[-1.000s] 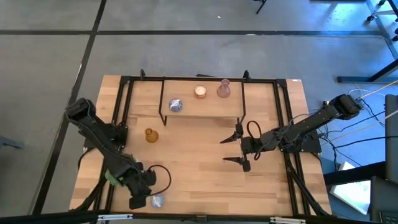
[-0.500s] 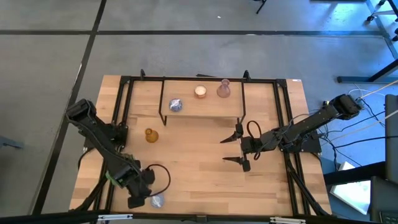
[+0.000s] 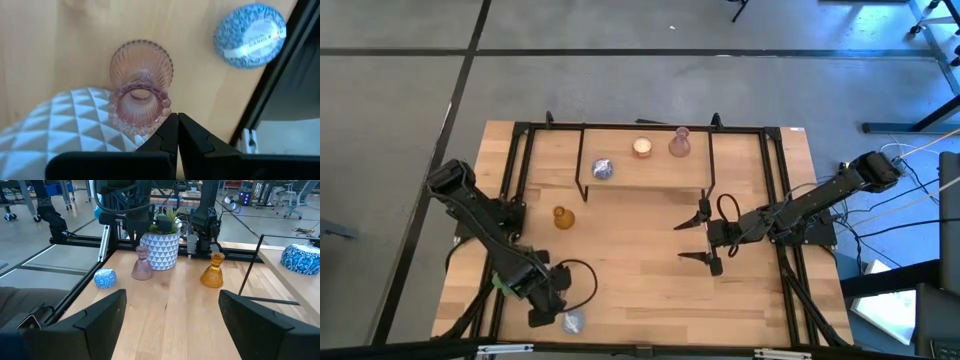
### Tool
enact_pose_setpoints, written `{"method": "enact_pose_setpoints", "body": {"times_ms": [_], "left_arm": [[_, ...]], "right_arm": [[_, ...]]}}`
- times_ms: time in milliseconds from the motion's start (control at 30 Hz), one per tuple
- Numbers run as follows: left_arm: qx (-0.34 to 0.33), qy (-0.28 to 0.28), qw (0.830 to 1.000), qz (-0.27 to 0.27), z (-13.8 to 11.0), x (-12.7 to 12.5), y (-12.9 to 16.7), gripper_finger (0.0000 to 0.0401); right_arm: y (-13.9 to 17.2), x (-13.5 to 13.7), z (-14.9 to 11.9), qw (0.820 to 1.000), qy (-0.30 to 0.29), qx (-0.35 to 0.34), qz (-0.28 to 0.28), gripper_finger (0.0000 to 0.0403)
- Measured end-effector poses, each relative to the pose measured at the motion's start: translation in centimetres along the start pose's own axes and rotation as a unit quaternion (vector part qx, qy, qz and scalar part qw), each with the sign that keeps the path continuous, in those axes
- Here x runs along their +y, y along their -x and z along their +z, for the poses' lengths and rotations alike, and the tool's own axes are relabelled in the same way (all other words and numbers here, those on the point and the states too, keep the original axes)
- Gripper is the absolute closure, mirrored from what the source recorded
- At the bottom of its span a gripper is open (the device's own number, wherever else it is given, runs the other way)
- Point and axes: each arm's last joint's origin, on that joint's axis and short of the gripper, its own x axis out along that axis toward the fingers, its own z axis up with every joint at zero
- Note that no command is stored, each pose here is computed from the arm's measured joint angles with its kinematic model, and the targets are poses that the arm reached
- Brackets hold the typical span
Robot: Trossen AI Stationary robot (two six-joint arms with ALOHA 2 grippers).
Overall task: Pick & Place candle stick holders
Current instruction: Put the pink glass candle holder on the shelf
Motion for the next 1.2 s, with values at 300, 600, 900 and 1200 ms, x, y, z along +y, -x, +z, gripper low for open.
{"method": "enact_pose_setpoints", "body": {"times_ms": [300, 600, 900, 1200], "left_arm": [[-0.017, -0.017, 1.000, 0.017, 1.3, 0.7, -0.2, 0.0399], [0.047, -0.021, 0.998, 0.024, 3.1, 1.5, -1.8, 0.0399], [0.063, -0.012, 0.995, 0.077, 2.7, 2.5, -1.6, 0.0399], [0.054, -0.018, 0.992, 0.111, 3.2, 3.3, -1.4, 0.0399]], "right_arm": [[0.0, 0.0, 0.0, 1.000, 0.000, 0.000, 0.000, 0.0082], [0.0, 0.0, 0.0, 1.000, 0.000, 0.000, 0.000, 0.0082], [0.0, 0.0, 0.0, 1.000, 0.000, 0.000, 0.000, 0.0082], [0.0, 0.0, 0.0, 1.000, 0.000, -0.001, 0.000, 0.0082]]}}
